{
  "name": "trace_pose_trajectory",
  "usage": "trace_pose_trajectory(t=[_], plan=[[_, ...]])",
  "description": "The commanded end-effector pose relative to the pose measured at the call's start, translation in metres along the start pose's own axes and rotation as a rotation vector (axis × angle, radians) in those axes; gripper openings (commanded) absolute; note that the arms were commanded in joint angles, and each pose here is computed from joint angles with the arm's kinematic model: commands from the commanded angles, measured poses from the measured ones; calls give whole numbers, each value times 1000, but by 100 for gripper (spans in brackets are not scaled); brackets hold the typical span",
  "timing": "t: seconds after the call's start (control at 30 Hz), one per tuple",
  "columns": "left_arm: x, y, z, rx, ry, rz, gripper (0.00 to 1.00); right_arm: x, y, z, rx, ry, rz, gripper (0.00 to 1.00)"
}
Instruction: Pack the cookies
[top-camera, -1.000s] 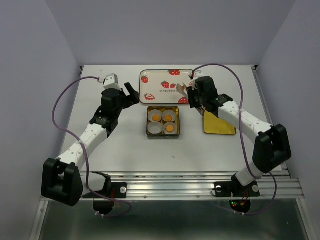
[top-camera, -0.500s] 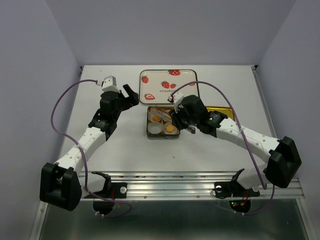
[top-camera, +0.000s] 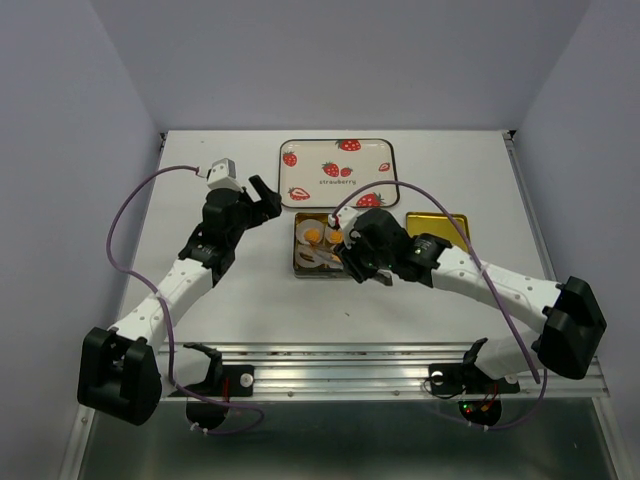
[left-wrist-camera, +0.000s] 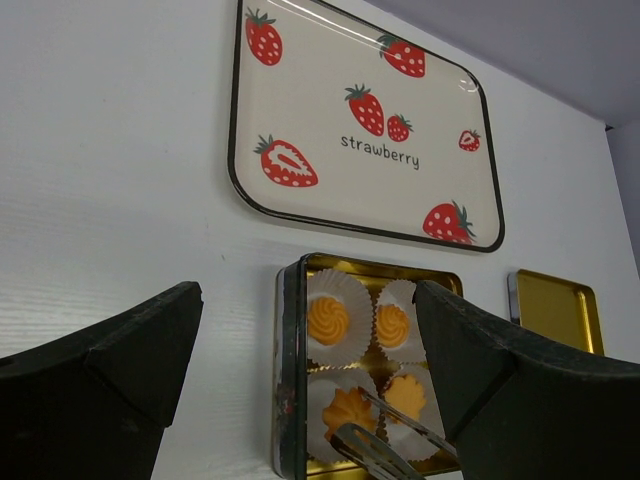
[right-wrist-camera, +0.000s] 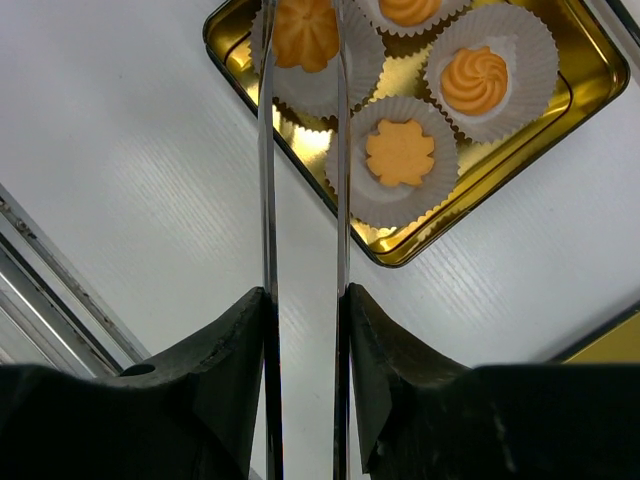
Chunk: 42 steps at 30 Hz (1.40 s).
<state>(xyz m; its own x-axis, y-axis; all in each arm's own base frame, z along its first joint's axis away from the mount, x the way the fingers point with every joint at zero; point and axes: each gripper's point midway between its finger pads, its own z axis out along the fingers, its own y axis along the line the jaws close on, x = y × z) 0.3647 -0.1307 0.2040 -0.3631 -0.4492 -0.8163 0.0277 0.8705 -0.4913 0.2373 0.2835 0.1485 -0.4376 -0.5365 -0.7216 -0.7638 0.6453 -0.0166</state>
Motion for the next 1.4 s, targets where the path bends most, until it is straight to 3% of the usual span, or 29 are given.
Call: trace_pose_trajectory(t=[0.0, 0.67, 0.87, 1.37], plan=[[-11, -12, -7, 51, -51, -16, 99, -4, 7, -3, -22, -15, -15, 39], [-11, -12, 0, 42, -46, -1, 99, -6, -6, 21, 66, 10, 16, 40], [-9, -11, 0, 41, -43, 4, 99, -5, -4, 25, 63, 12, 50, 48], [-13, -13, -5, 50, -57, 5, 99, -32, -6, 3, 69, -82, 64, 54]])
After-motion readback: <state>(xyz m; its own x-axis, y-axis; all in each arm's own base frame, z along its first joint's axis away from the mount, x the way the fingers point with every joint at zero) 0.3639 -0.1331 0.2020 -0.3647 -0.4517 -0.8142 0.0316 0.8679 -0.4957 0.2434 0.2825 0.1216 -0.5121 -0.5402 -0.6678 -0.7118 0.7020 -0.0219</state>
